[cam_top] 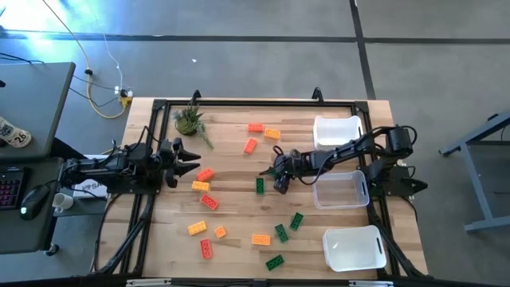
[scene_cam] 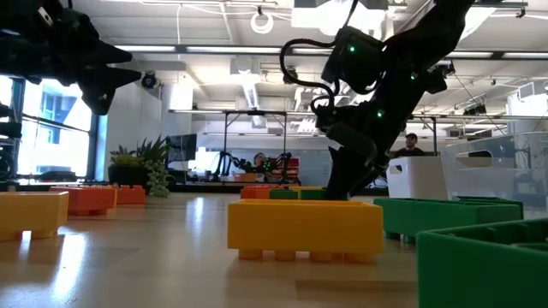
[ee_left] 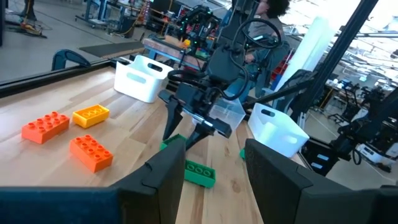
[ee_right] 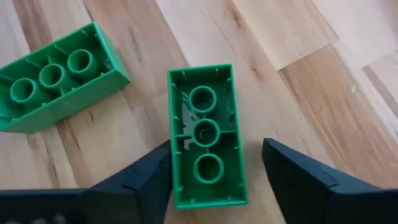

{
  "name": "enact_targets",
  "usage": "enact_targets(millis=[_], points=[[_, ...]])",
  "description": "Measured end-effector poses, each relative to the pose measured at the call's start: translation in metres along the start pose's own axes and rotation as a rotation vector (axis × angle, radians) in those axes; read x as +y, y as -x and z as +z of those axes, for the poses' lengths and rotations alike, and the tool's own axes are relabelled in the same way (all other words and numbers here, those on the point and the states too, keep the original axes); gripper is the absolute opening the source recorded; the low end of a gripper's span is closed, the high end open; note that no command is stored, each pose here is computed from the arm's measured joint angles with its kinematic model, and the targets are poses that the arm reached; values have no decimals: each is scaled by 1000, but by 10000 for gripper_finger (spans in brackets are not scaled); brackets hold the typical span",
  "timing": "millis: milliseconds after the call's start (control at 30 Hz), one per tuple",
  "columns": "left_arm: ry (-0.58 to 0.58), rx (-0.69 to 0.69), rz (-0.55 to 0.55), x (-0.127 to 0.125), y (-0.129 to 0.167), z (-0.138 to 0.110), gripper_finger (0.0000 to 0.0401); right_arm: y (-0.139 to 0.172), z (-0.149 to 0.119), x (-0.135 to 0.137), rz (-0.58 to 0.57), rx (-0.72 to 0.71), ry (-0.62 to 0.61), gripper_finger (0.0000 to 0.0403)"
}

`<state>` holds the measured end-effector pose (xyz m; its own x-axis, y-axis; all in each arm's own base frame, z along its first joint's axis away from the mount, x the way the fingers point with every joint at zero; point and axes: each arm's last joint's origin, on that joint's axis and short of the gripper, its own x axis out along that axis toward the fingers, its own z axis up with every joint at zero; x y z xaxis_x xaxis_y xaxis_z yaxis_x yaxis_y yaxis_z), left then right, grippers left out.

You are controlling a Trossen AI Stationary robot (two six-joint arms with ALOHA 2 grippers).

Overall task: Sort & place blocks by color
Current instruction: Put the green game piece into the top white bin

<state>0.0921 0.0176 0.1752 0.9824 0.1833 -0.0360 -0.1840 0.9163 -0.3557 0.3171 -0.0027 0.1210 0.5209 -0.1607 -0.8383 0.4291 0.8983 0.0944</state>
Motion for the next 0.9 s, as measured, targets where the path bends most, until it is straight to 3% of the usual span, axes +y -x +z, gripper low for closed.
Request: enact_targets(millis=[200, 533, 900], points=[[-5, -4, 9, 0, 0, 0, 156, 1, 1, 0, 3, -5, -35, 112], [-61, -10, 25, 1, 0, 0, 156, 22, 9, 0, 9, -57, -88, 112], [-61, -21, 59, 2, 0, 1, 156, 90, 18, -14, -135, -186, -122, 112]])
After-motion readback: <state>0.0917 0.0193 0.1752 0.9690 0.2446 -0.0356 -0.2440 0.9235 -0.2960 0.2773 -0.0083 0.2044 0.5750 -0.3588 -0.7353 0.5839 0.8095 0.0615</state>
